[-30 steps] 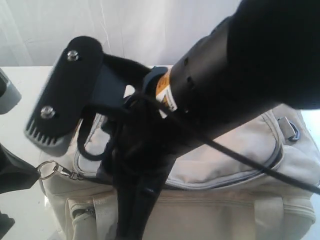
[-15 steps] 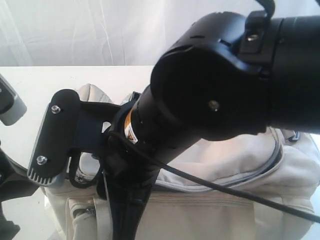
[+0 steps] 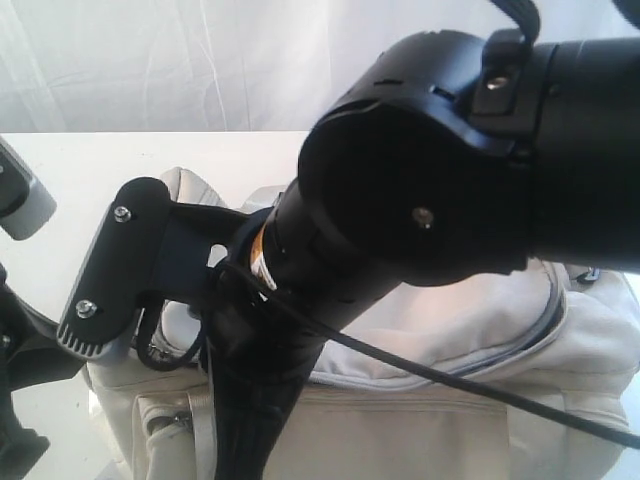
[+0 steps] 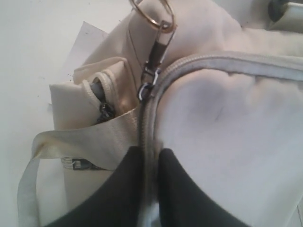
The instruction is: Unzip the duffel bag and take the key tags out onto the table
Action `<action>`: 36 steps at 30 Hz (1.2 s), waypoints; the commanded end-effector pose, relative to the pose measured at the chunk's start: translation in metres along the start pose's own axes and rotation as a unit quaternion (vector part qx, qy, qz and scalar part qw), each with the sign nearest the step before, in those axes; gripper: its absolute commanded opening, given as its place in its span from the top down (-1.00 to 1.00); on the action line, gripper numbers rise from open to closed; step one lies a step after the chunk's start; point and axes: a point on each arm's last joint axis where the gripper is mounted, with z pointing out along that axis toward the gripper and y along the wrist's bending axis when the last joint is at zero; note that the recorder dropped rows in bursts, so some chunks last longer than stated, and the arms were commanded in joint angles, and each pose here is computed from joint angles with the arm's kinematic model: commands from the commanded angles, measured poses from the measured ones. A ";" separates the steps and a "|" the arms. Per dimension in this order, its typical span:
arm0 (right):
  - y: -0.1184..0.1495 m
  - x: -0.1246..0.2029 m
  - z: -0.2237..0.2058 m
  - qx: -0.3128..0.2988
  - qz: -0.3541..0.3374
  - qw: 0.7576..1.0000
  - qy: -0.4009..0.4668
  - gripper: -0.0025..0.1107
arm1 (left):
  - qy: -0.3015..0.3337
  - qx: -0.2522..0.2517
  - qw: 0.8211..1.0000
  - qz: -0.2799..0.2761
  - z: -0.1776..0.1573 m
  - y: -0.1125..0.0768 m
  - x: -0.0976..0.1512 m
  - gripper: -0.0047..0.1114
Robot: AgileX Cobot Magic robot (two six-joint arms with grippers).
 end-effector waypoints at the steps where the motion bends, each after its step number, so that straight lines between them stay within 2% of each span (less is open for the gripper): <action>1: 0.004 0.006 0.005 -0.011 0.009 1.000 0.011 0.96 | 0.002 -0.008 1.000 -0.001 0.001 0.002 0.001 0.92; 7: 0.007 0.009 0.009 -0.018 0.018 1.000 0.013 0.96 | 0.009 -0.012 1.000 -0.004 0.005 0.002 -0.001 0.92; 20: 0.007 0.010 0.009 -0.020 0.029 0.999 0.019 0.96 | 0.087 -0.026 0.995 0.033 0.009 0.005 -0.029 0.92; 25: 0.008 0.010 0.009 -0.020 0.029 0.999 0.020 0.96 | 0.080 -0.025 0.996 0.042 0.004 0.006 -0.041 0.92; 33: 0.008 0.010 0.008 -0.021 0.031 0.999 0.022 0.96 | 0.091 -0.049 0.995 0.018 0.009 0.030 -0.050 0.92; 36: 0.008 0.010 0.008 -0.021 0.031 0.999 0.022 0.96 | 0.082 -0.052 0.995 0.028 0.010 0.036 -0.052 0.92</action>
